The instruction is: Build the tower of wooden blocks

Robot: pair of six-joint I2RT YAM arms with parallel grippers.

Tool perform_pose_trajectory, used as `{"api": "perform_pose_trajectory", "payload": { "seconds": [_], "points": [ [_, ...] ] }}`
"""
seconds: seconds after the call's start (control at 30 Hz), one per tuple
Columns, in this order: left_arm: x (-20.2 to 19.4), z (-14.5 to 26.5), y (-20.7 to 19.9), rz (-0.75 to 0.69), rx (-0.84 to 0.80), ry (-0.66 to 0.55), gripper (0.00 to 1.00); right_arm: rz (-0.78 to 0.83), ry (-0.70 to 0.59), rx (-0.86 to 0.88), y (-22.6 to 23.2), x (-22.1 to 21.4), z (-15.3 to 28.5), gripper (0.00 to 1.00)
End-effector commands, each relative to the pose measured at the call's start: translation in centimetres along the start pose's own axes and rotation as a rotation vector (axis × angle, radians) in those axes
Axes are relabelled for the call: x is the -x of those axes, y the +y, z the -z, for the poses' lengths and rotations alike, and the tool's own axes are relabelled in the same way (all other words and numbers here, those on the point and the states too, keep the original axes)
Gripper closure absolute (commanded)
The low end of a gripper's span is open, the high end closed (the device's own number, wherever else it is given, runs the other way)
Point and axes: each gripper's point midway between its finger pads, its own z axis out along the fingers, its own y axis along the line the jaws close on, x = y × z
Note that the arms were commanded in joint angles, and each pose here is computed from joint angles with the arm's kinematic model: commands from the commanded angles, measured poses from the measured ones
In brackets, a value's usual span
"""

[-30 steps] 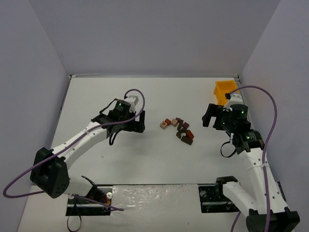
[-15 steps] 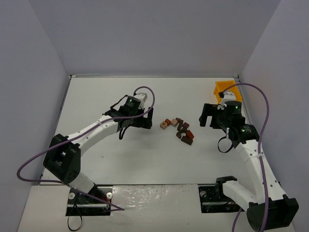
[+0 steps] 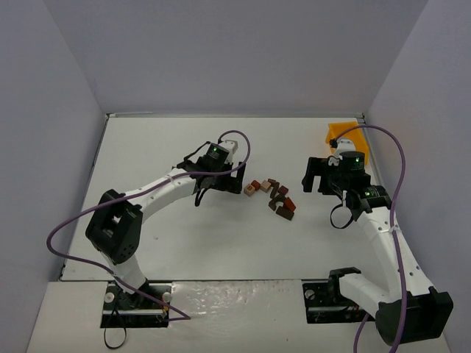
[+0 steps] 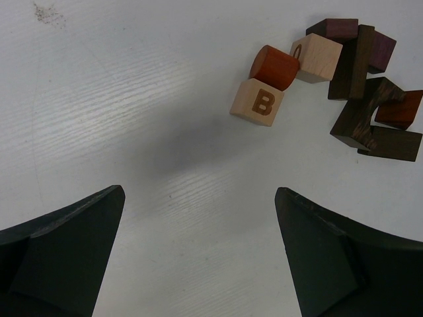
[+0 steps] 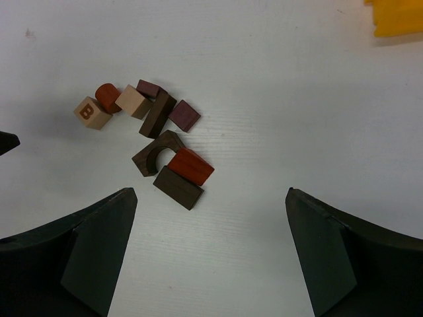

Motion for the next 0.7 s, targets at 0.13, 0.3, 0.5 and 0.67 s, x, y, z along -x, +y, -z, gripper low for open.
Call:
{"api": "perform_pose_trajectory", "payload": {
  "seconds": [0.13,0.3,0.5,0.67],
  "points": [
    [4.9,2.4,-2.1,-0.035,-0.044,-0.145,0.03,0.019,-0.090,0.041,0.9,2.3,0.4,0.07],
    [5.4,2.9,-2.7,-0.054,-0.063,-0.147,0.03,0.020,-0.087,0.035,0.9,2.3,0.2,0.08],
    [5.2,3.5,-4.2,-0.082,-0.109,-0.146,0.04,0.022,-0.092,0.052,1.2,2.6,0.3,0.12],
    [4.4,2.8,-6.5,-0.132,-0.167,-0.101,0.08,0.025,-0.100,0.056,1.2,2.5,0.6,0.16]
  ]
}}
